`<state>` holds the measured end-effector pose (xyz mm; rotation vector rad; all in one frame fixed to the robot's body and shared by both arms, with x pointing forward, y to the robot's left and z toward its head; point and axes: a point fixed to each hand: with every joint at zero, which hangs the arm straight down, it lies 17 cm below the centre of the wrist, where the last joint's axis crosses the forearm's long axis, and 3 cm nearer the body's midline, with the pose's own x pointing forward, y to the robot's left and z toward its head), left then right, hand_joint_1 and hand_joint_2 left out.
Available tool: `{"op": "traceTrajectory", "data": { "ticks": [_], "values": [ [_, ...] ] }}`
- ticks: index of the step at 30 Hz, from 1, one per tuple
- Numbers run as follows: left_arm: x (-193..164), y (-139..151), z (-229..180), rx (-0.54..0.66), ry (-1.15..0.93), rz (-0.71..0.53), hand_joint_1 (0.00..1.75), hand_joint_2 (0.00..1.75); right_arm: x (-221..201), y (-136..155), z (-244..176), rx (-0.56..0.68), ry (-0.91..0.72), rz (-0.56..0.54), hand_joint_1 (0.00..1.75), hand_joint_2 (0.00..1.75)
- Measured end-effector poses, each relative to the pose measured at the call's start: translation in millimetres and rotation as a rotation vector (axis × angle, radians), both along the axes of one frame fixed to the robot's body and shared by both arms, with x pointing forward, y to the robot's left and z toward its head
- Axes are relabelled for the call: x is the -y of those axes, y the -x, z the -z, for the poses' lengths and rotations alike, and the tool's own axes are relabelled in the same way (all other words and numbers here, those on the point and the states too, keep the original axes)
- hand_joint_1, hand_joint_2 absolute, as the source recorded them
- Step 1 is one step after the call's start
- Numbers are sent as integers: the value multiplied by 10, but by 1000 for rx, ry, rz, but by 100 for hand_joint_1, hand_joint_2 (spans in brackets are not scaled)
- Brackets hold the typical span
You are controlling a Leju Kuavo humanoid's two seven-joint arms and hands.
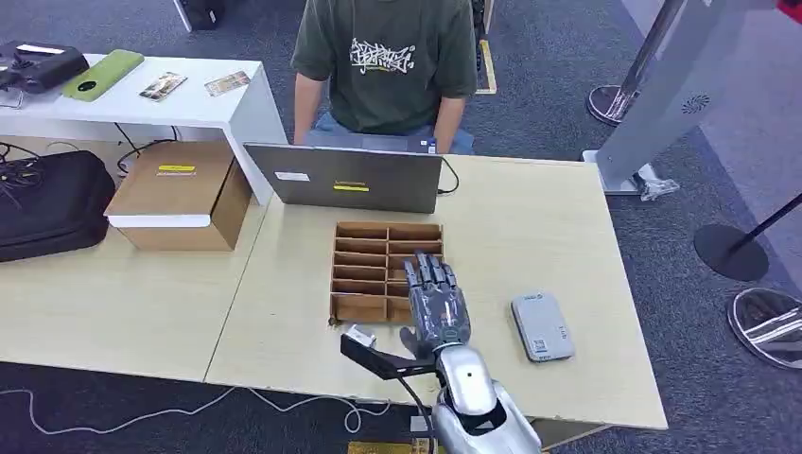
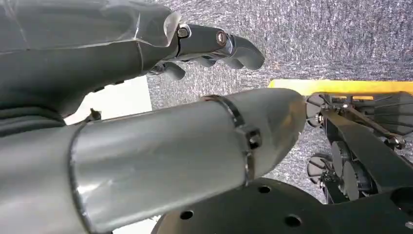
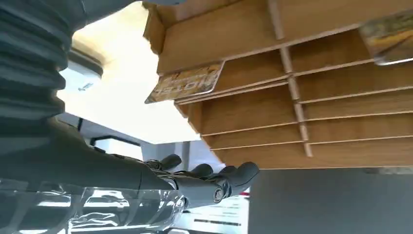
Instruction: Pass the card to the sensor for recognition and then transmit it.
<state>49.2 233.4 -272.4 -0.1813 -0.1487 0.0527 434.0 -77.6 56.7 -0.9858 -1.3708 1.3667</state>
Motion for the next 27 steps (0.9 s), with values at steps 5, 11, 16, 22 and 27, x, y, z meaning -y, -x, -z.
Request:
{"op": "traceTrajectory", "data": {
  "ticks": [5,11,16,22,27],
  "values": [
    [-9,-1,2,-1,-4,0,0,0,171,-111,43,14,6,44,0,175],
    [-12,-5,4,0,-6,0,0,0,348,-171,155,-2,6,88,0,175],
    [-17,-11,4,1,-8,0,0,0,435,-186,223,-16,5,102,0,175],
    [-23,-11,5,1,-10,-1,0,0,493,-183,258,-25,3,119,0,175],
    [-22,-12,5,1,-10,-1,0,0,517,-180,215,-17,-2,135,0,175]
  ]
}}
